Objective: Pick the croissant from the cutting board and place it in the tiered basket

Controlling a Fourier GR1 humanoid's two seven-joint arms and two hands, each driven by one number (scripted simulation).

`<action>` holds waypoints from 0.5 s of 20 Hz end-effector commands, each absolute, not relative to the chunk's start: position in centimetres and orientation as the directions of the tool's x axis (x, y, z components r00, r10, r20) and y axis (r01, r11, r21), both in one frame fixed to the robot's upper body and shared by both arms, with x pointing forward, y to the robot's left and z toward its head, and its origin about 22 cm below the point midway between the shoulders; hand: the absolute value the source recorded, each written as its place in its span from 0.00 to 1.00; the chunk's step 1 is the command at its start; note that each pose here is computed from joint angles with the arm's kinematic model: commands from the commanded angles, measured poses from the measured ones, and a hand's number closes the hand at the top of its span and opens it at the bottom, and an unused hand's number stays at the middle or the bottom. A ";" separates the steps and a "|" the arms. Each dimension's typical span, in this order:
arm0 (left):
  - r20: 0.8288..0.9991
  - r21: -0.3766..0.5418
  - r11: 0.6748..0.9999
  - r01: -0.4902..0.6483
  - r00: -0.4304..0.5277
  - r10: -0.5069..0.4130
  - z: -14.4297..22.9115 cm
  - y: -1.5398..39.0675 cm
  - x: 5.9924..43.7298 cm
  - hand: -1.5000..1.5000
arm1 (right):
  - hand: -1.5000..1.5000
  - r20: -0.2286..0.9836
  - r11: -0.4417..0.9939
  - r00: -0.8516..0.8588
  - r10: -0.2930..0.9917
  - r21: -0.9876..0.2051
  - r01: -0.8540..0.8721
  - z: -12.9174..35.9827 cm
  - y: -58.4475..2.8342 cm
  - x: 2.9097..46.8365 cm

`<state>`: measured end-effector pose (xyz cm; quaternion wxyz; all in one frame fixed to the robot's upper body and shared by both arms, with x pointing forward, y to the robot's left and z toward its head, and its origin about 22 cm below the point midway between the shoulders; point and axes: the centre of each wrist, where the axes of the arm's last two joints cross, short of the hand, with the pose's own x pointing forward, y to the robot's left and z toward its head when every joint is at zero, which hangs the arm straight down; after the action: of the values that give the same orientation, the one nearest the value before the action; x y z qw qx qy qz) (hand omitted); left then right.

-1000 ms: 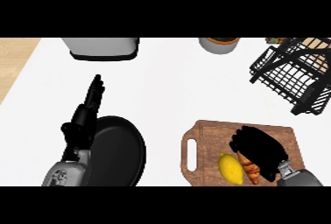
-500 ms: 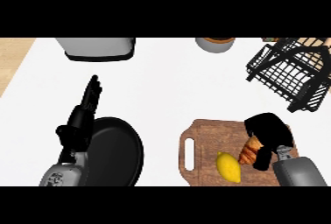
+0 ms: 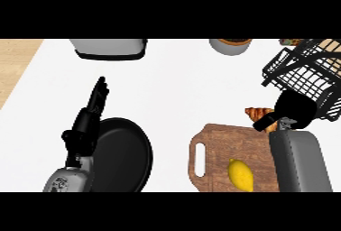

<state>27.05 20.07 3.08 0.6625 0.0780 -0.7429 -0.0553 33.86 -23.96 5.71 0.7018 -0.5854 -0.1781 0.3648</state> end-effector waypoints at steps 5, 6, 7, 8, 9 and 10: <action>0.979 0.175 0.985 -0.010 -0.103 -0.175 2.8 18.5 26.7 0.50 | 1.00 -0.055 -0.040 0.905 0.422 -0.998 -0.041 18.2 -17.0 39.5; 0.977 0.189 0.982 -0.016 -0.099 -0.190 2.8 18.5 27.4 0.50 | 1.00 -0.041 -0.050 0.903 0.428 -0.998 -0.022 19.2 -15.9 39.6; 0.973 0.201 0.979 -0.037 -0.107 -0.204 2.2 19.3 26.9 0.50 | 1.00 -0.032 -0.059 0.905 0.423 -0.998 -0.008 21.3 -15.3 39.9; 0.976 0.185 0.982 -0.020 -0.111 -0.186 2.5 19.1 27.3 0.50 | 1.00 -0.009 -0.067 0.913 0.407 -0.998 0.019 22.0 -14.4 40.4; 0.979 0.177 0.984 -0.021 -0.099 -0.178 2.8 18.8 27.4 0.50 | 1.00 -0.029 -0.081 0.915 0.403 -0.997 0.004 21.3 -14.3 40.5; 0.979 0.179 0.983 -0.031 -0.096 -0.181 2.1 18.0 26.8 0.50 | 1.00 0.027 -0.059 0.909 0.416 -0.997 0.057 25.0 -14.0 40.5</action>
<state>27.17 18.82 2.61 0.6660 0.0705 -0.7401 -0.0602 39.88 -16.72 19.16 0.6579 -0.6920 -0.2189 0.2010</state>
